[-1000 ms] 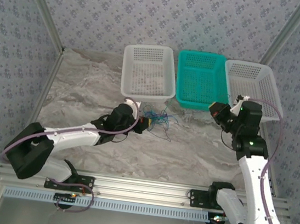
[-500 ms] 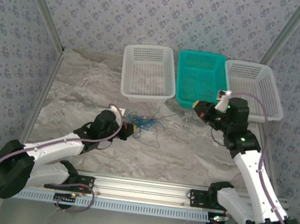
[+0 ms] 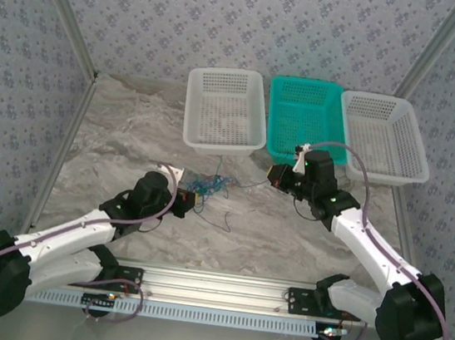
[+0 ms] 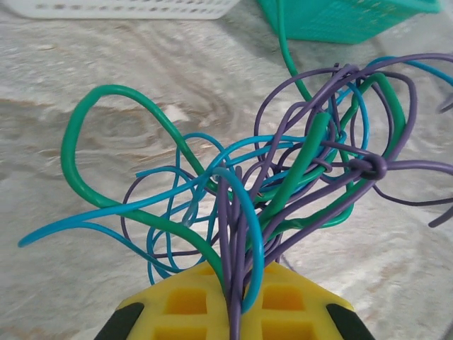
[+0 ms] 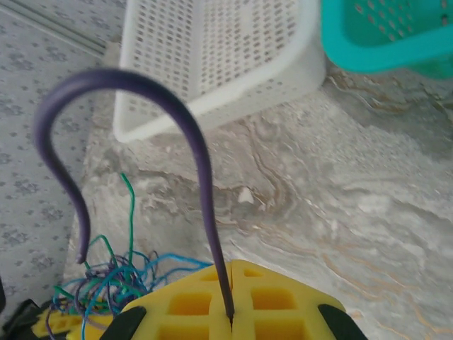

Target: Untangle the cables

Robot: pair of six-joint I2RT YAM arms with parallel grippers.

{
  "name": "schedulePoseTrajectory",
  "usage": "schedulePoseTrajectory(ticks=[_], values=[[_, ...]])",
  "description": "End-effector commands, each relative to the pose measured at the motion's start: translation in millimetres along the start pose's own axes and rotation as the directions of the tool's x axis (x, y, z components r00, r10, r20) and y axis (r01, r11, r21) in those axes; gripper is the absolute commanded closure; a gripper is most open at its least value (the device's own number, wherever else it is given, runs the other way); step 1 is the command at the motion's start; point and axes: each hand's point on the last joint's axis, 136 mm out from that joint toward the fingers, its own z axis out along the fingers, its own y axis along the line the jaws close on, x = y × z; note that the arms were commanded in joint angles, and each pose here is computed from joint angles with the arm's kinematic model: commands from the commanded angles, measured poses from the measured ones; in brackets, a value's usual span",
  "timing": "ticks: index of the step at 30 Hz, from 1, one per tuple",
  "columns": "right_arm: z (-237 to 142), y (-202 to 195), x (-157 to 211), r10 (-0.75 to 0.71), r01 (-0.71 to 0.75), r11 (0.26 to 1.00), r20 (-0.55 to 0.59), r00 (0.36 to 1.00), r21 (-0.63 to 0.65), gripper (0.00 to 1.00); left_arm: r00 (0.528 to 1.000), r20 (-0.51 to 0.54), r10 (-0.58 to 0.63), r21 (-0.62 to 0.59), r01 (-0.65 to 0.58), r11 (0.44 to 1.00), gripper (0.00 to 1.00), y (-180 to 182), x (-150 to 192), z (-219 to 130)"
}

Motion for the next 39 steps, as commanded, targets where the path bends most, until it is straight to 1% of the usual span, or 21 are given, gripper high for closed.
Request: schedulePoseTrajectory(ticks=[1,3,5,7,8,14,16,17,18,19,20,21,22,23,24,26,27,30,32,35,39], values=[[-35.2,-19.9,-37.1,0.006,-0.021,0.994,0.144,0.99,0.103,1.0,1.0,-0.007,-0.021,-0.235,0.019,0.972,1.0,36.6,-1.9,-7.6],[-67.3,-49.2,-61.7,0.102,-0.148,0.977,0.272,0.957,0.154,1.0,0.997,-0.017,-0.079,-0.452,0.062,0.89,1.0,76.3,6.3,-19.2],[-101.5,-77.3,-84.0,0.229,-0.303,0.946,0.417,0.88,0.12,1.0,0.989,-0.021,-0.146,-0.618,0.102,0.78,1.0,110.4,15.0,-33.8],[-125.5,-90.4,-93.5,0.287,-0.376,0.923,0.504,0.815,0.083,1.0,0.981,-0.028,-0.192,-0.675,0.124,0.727,1.0,125.1,21.5,-39.0],[-133.7,-93.9,-95.1,0.288,-0.389,0.917,0.525,0.801,0.091,1.0,0.979,-0.026,-0.203,-0.689,0.13,0.714,1.0,128.4,23.1,-39.7],[-163.3,-107.0,-92.0,0.259,-0.431,0.888,0.597,0.76,0.163,1.0,0.976,0.018,-0.218,-0.731,0.162,0.663,1.0,139.1,21.4,-50.4],[-166.1,-110.3,-90.2,0.275,-0.451,0.879,0.608,0.745,0.154,1.0,0.975,0.021,-0.222,-0.72,0.169,0.673,1.0,138.6,21.9,-50.3],[-164.0,-107.0,-91.3,0.274,-0.435,0.89,0.602,0.75,0.138,1.0,0.975,0.009,-0.221,-0.685,0.168,0.709,1.0,132.6,21.5,-44.7],[-158.7,-99.5,-93.7,0.267,-0.401,0.909,0.585,0.766,0.111,1.0,0.978,-0.017,-0.207,-0.62,0.152,0.77,1.0,121.1,20.2,-34.1],[-148.5,-85.0,-96.4,0.254,-0.342,0.938,0.552,0.794,0.06,1.0,0.983,-0.052,-0.179,-0.492,0.131,0.861,0.98,98.7,18.1,-18.1],[-135.3,-65.9,-96.2,0.237,-0.274,0.962,0.505,0.83,-0.001,1.0,0.988,-0.075,-0.138,-0.336,0.106,0.936,0.91,71.6,16.3,-4.6],[-123.4,-48.7,-93.7,0.208,-0.211,0.976,0.464,0.861,-0.046,1.0,0.993,-0.069,-0.095,-0.195,0.08,0.978,0.81,46.4,11.8,3.5],[-109.4,-25.8,-87.1,0.15,-0.125,0.988,0.412,0.899,-0.087,1.0,0.997,-0.06,-0.047,-0.056,0.044,0.997,0.69,19.8,9.2,7.3],[-96.8,-4.3,-78.3,0.069,-0.032,0.994,0.364,0.929,-0.107,1.0,0.999,-0.05,0.004,0.034,-0.003,0.999,0.57,-0.9,7.7,7.6],[-86.6,8.9,-69.8,0.001,0.037,0.993,0.329,0.944,-0.108,1.0,0.998,-0.045,0.048,0.075,-0.044,0.996,0.5,-13.3,7.9,6.7],[-62.0,33.6,-46.3,-0.117,0.149,0.981,0.236,0.965,-0.124,1.0,0.991,-0.06,0.117,0.099,-0.111,0.989,0.38,-25.9,10.1,5.1],[-52.8,38.3,-37.5,-0.158,0.186,0.974,0.201,0.967,-0.127,1.0,0.989,-0.072,0.132,0.091,-0.126,0.988,0.35,-26.2,11.2,4.4],[-30.4,43.2,-18.1,-0.193,0.209,0.965,0.106,0.975,-0.162,1.0,0.983,-0.083,0.164,0.078,-0.158,0.984,0.27,-26.6,11.1,1.7],[-24.8,42.1,-15.1,-0.185,0.197,0.966,0.086,0.979,-0.167,1.0,0.98,-0.07,0.184,0.118,-0.175,0.977,0.23,-36.7,7.5,-1.6],[-28.9,48.4,-19.4,-0.192,0.209,0.962,0.106,0.976,-0.177,1.0,0.976,-0.069,0.208,0.15,-0.196,0.969,0.19,-46.7,4.4,-0.8],[-40.0,62.3,-24.3,-0.227,0.251,0.947,0.133,0.965,-0.203,1.0,0.973,-0.078,0.216,0.086,-0.209,0.974,0.18,-39.2,-0.4,13.8]])
